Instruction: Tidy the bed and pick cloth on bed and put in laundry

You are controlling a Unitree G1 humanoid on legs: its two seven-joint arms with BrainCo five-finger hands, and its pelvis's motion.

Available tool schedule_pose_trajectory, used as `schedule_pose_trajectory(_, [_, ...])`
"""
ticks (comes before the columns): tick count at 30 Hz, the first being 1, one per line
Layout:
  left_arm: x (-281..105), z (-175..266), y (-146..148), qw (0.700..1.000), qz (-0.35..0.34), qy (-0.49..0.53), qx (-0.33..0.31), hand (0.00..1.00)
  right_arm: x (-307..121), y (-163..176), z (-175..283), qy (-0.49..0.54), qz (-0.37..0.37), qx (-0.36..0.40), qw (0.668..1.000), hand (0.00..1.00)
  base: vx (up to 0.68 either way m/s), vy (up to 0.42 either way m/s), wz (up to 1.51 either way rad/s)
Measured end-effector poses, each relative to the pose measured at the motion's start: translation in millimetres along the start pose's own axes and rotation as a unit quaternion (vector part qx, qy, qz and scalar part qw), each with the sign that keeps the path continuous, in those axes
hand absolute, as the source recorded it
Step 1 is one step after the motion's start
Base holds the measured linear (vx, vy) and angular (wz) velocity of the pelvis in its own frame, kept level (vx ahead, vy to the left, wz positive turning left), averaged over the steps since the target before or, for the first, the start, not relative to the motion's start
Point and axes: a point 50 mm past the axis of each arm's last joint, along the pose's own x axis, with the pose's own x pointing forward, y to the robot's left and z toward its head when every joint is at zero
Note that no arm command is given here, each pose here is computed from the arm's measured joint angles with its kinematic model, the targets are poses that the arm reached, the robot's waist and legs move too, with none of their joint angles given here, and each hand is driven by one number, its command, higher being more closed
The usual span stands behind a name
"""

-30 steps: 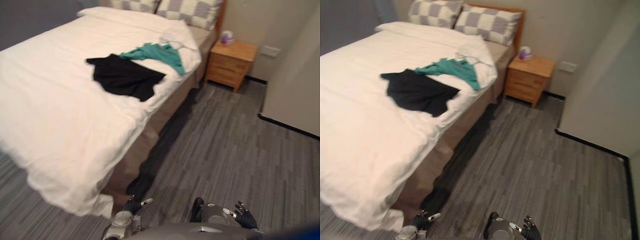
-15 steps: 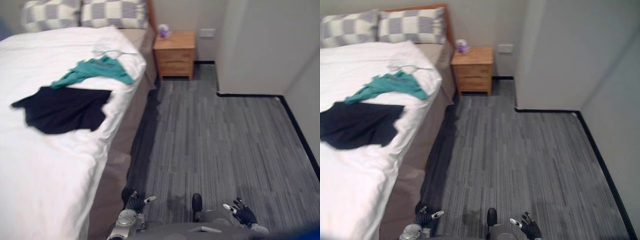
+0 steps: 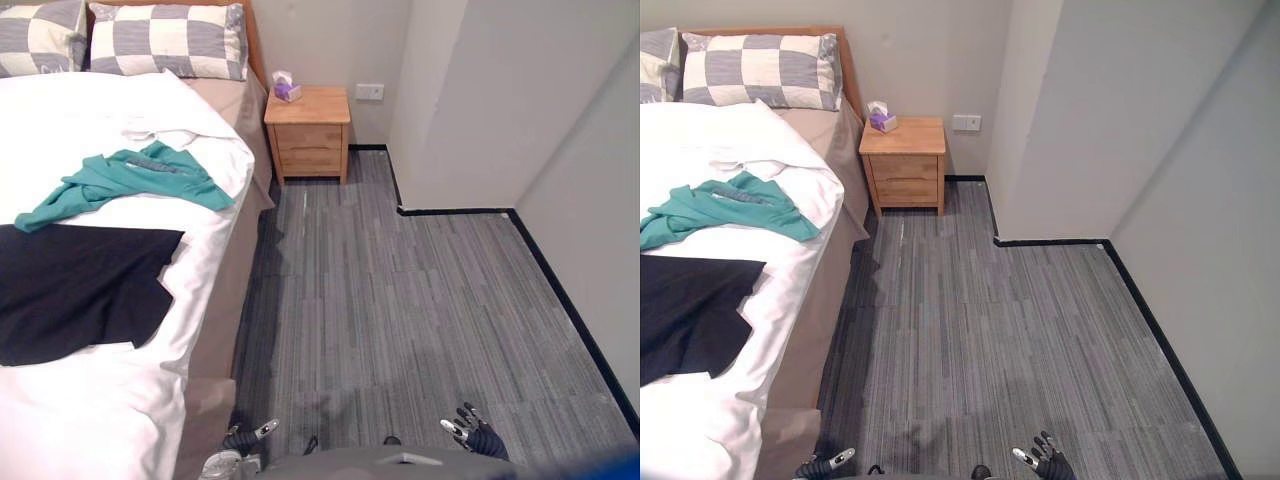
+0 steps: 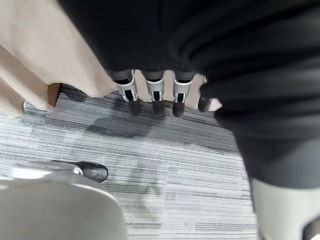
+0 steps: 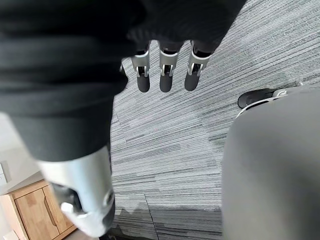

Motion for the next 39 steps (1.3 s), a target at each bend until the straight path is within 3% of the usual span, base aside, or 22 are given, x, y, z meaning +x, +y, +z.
schedule_pose_trajectory(8, [0,-1,0,1.000,0.000,0.005,0.000,0.00,3,3,0,0.013,-0.010,0.004,1.000,0.00,0.00,0.000,0.03])
schedule_pose_trajectory(18, [1,7,-1,0.999,-0.014,-0.008,0.044,0.00,18,14,3,0.087,-0.053,0.079,0.992,0.00,-0.01,-0.027,-0.02])
schedule_pose_trajectory(25, [-3,2,-4,1.000,-0.009,-0.027,-0.007,0.00,21,4,18,0.084,-0.054,0.029,0.995,0.00,0.09,-0.034,-0.25])
schedule_pose_trajectory(32, [-6,-6,-11,0.999,-0.016,-0.021,-0.021,0.00,25,14,23,0.078,-0.040,0.028,0.996,0.00,0.23,0.169,-0.31])
schedule_pose_trajectory(35, [-5,-3,3,1.000,0.001,-0.021,-0.021,0.00,24,29,12,0.094,-0.020,0.017,0.995,0.00,0.32,0.172,-0.08])
schedule_pose_trajectory(39, [-4,-1,-1,1.000,-0.005,-0.021,-0.012,0.00,25,30,12,0.103,-0.018,-0.004,0.994,0.00,0.25,0.119,0.02])
